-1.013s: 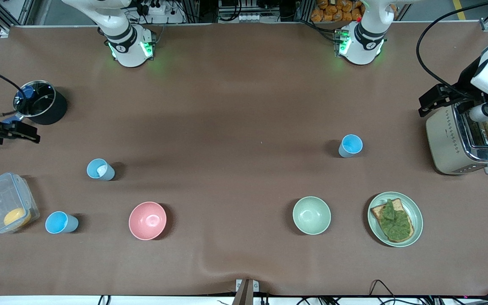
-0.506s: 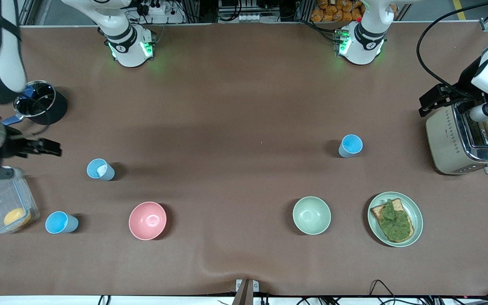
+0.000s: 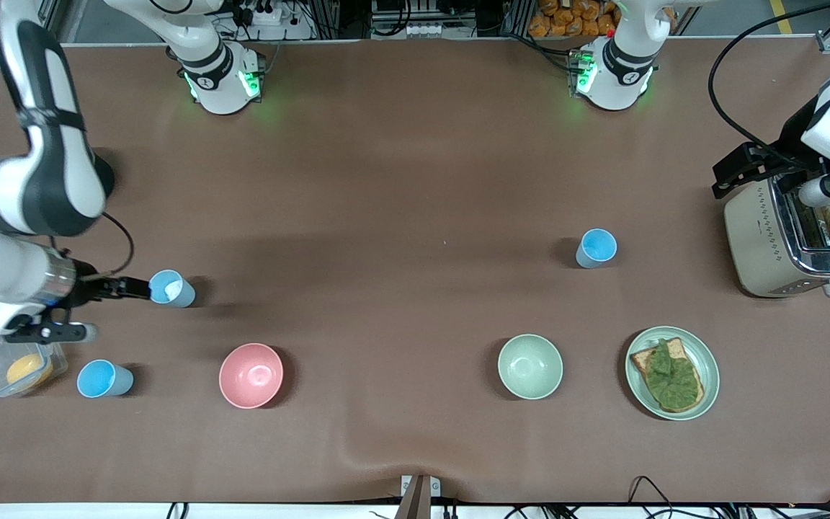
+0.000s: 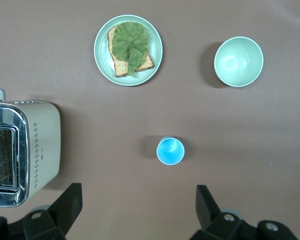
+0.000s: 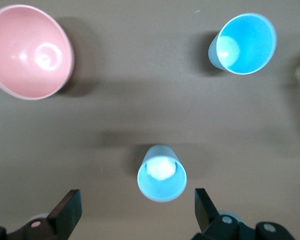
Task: Stack blue cups with both arms
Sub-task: 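Close the right gripper around the tissue-filled blue cup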
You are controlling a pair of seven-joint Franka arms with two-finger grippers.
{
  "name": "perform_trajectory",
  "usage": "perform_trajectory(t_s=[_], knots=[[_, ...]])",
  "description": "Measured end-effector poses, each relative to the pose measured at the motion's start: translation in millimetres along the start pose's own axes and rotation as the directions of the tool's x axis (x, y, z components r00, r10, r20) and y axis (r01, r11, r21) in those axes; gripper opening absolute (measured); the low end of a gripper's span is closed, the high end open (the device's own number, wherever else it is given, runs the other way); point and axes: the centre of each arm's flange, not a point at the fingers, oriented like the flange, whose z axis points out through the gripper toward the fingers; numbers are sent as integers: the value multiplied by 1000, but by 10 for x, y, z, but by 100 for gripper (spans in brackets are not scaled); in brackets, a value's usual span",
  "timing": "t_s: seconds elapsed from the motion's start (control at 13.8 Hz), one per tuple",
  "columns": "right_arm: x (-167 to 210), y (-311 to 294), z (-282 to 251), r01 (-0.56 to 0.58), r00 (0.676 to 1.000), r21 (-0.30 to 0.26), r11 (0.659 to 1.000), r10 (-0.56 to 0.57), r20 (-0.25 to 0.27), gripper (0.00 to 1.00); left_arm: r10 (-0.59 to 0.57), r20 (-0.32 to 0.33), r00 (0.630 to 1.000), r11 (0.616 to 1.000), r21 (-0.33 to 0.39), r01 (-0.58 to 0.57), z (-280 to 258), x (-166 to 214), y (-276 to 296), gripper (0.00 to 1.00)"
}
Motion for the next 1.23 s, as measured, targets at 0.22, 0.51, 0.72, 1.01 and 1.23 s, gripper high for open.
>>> perform_trajectory(t_s=[0.22,0.51,0.72,1.01,1.23], knots=[[-205,-80,712,4,1000,-2,1000,-4,18,100,0,0,1000,1000,0,0,-1,-1,2,100],[-359,-248,1070,27,999,-6,1000,-27,36,100,-1,0,1000,1000,0,1,-1,0,-4,100],[-372,-196,1116,19,999,-8,1000,-19,45,98,-1,1,1000,1000,0,1,-1,0,-5,100],[-378,-112,1387,6,997,-9,1000,-5,82,64,-1,1,1000,1000,0,1,-1,0,-5,100],[-371,-97,1539,4,996,-9,1000,-3,94,48,-1,1,1000,1000,0,1,-1,0,-6,100]])
